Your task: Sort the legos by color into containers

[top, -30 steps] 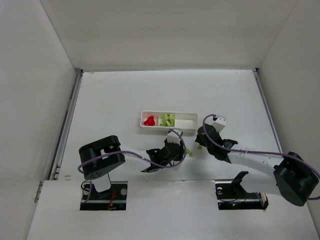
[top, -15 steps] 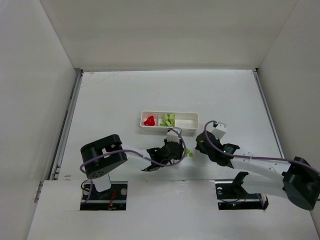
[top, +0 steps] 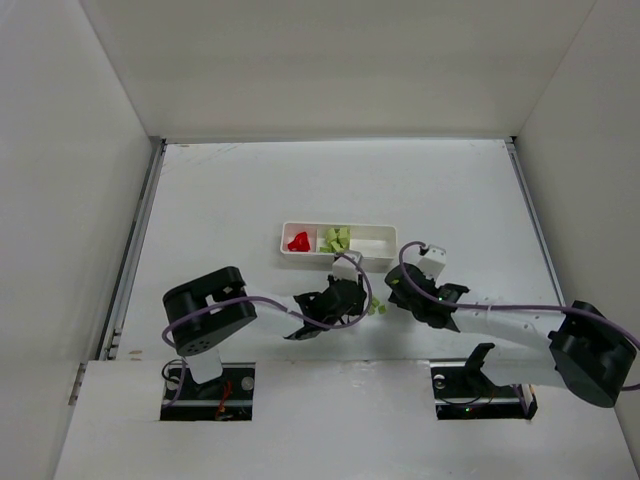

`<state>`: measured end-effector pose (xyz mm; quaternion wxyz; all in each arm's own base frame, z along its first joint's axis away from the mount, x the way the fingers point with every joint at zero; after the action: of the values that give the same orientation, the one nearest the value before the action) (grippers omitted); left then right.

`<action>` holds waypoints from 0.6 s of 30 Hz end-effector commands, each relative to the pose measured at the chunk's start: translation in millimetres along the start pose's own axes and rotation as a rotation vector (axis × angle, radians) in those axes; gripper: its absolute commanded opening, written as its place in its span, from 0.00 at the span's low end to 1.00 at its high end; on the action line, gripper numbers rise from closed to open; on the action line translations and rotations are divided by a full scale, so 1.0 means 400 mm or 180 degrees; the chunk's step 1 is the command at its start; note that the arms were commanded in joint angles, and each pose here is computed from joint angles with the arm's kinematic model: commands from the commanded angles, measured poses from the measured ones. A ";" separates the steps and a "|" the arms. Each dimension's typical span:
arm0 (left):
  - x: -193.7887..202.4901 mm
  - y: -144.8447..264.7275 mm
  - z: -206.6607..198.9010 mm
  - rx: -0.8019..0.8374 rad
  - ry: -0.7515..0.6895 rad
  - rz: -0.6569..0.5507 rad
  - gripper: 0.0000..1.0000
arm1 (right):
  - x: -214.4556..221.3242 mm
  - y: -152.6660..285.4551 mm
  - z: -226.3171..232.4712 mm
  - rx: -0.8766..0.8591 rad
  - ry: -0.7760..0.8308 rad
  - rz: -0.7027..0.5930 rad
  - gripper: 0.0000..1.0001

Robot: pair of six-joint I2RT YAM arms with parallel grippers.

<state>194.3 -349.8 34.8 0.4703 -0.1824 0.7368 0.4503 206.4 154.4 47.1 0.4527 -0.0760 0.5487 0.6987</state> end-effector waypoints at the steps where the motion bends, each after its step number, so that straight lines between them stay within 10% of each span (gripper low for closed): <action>1: -0.018 0.010 0.039 -0.0148 0.0058 -0.0016 0.13 | -0.013 0.008 0.039 -0.0094 0.0000 -0.0019 0.46; 18: -0.346 0.085 0.106 -0.0275 0.0263 -0.0750 0.14 | -0.005 -0.006 0.050 -0.0080 0.0176 0.0007 0.42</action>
<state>239.2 -307.3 139.3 0.4653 -0.2904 0.7188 0.4271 207.6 157.8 40.5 0.4278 -0.0875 0.5709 0.6952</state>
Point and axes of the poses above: each gripper's point midway between its finger pads, its own y axis back along the fingers, its own z axis along the line the jaws close on, x = y × z, the point moved 2 cm from there along y, back along the fingers, and after that the axes turned 13 degrees about -y, right-handed, at the moved point
